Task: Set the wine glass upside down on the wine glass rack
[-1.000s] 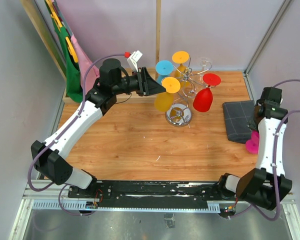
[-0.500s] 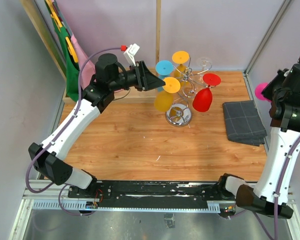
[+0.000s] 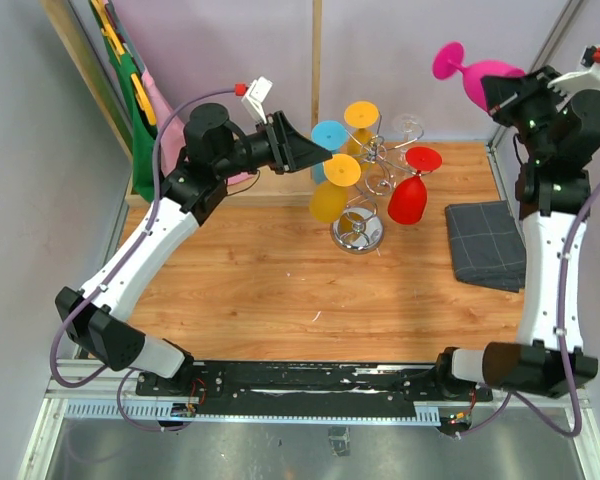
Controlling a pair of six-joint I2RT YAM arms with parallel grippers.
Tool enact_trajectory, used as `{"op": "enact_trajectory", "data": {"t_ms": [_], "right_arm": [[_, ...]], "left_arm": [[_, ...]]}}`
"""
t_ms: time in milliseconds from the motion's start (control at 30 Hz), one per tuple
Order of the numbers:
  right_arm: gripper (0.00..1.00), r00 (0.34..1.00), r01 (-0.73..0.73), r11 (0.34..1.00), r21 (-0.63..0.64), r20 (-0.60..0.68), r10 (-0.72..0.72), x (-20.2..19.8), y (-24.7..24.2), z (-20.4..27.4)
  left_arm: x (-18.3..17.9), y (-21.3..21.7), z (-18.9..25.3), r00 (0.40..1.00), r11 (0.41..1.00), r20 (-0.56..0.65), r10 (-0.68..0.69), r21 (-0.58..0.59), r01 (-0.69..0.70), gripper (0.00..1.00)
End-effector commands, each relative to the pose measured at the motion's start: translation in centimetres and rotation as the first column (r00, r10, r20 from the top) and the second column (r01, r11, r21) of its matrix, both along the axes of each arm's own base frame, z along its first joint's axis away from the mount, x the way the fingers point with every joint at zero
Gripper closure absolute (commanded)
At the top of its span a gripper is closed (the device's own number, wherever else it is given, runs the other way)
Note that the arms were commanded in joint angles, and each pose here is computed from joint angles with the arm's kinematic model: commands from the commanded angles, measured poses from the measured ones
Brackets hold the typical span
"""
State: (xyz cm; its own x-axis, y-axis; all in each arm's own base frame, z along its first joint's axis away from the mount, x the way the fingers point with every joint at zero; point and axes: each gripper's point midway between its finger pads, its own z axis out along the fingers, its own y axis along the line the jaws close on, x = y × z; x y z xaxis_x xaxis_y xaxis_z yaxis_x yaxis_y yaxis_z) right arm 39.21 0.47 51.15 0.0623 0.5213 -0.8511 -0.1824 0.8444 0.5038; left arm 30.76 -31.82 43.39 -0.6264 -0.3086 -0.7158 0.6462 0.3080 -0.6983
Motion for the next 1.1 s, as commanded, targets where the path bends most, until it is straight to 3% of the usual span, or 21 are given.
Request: {"op": "enact_trajectory", "data": {"t_ms": [0, 133, 267, 433, 533, 700, 867, 1067], "right_arm": [[0.99, 0.890, -0.373, 0.924, 0.079, 0.313, 0.333, -0.4, 5.6, 7.1], [0.99, 0.752, -0.583, 0.806, 0.105, 0.445, 0.486, -0.6, 7.5, 9.5], [0.99, 0.569, -0.771, 0.628, 0.108, 0.558, 0.604, -2.2, 9.1, 11.6], [0.99, 0.338, -0.910, 0.413, 0.028, 0.628, 0.701, -4.0, 11.0, 12.1], [0.99, 0.246, -0.949, 0.315, 0.014, 0.659, 0.710, -5.0, 11.5, 12.2], [0.99, 0.194, -0.969, 0.246, 0.007, 0.636, 0.747, -5.9, 13.2, 11.1], [0.99, 0.161, -0.979, 0.203, -0.002, 0.599, 0.784, -7.1, 15.1, 10.2], [0.99, 0.107, -0.987, 0.157, -0.043, 0.559, 0.822, -9.3, 17.4, 9.7]], "left_arm": [[-0.5, 0.2, 4.0, 0.997, 0.996, 0.073, -0.005, -0.088, 0.012, 0.55], [-0.6, 0.7, 5.2, 0.997, 0.987, 0.069, -0.038, -0.152, 0.048, 0.55], [-1.1, 1.2, 6.3, 0.992, 0.972, 0.086, -0.087, -0.210, 0.103, 0.54], [-2.3, 1.8, 9.1, 0.975, 0.929, 0.148, -0.169, -0.306, 0.207, 0.54], [-3.8, 1.9, 10.8, 0.948, 0.872, 0.186, -0.258, -0.377, 0.311, 0.54], [-5.1, 2.3, 12.5, 0.908, 0.789, 0.233, -0.350, -0.450, 0.419, 0.53], [-7.3, 4.6, 14.9, 0.829, 0.633, 0.336, -0.448, -0.536, 0.559, 0.53], [-6.9, 7.2, 15.7, 0.810, 0.535, 0.363, -0.461, -0.615, 0.580, 0.53]]}}
